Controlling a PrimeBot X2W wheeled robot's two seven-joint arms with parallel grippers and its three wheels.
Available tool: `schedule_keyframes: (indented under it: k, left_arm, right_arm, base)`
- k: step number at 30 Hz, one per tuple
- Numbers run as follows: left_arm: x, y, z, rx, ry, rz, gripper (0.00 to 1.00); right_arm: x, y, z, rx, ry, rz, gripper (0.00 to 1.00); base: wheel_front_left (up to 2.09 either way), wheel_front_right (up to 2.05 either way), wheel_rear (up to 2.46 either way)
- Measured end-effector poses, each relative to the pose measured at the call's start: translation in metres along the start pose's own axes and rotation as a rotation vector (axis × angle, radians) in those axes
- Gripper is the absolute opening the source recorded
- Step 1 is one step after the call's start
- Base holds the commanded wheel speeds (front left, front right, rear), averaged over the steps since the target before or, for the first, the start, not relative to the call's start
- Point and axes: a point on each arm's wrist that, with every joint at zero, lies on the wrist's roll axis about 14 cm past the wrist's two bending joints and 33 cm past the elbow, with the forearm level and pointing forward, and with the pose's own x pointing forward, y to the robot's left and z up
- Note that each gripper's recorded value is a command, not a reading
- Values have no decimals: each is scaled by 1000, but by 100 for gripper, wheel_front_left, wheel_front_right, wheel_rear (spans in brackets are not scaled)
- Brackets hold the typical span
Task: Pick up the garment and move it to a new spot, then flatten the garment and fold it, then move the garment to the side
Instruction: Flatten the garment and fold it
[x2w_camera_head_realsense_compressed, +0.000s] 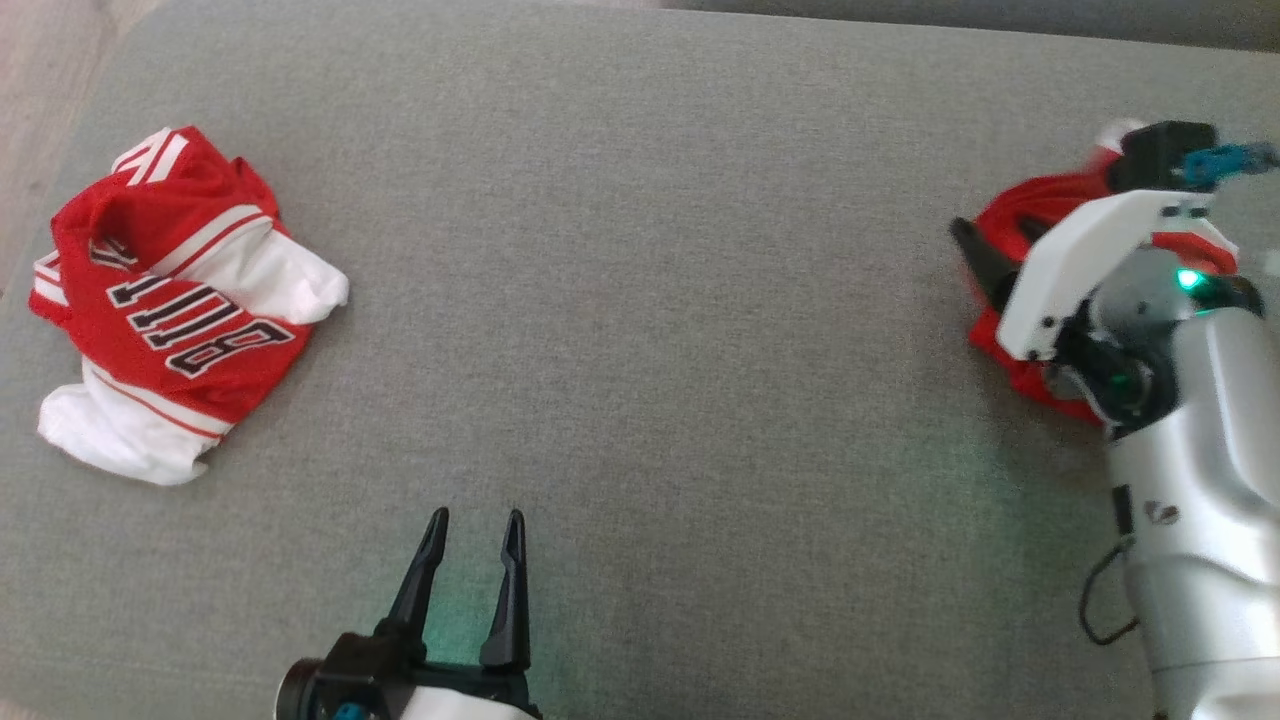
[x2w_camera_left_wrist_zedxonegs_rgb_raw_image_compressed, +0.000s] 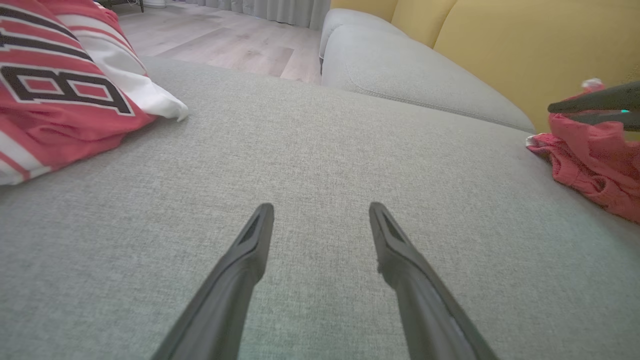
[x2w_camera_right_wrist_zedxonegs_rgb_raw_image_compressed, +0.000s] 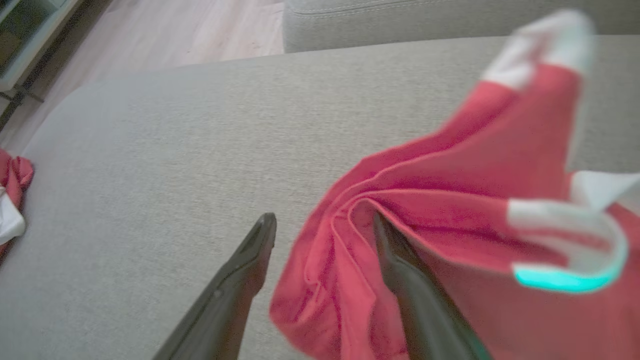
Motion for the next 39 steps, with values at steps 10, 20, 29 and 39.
schedule_keyframes:
  k: [10,20,29,39]
  left_arm:
    - [5,-9,0,4,2,-33,100]
    - [3,-6,14,7,-50,-31,100]
    - [-20,12,28,21,-109,4,100]
    - [-21,14,34,30,-126,-4,100]
  right_arm:
    - [-17,67,11,-88,-141,209,100]
    - [-68,26,22,-340,-429,51,100]
    - [-132,-36,-23,-298,-569,-184,100]
    - [-144,-60,-36,-216,-616,-284,0]
  base:
    - [0,0,0]
    - [0,0,0]
    - [0,0,0]
    - [0,0,0]
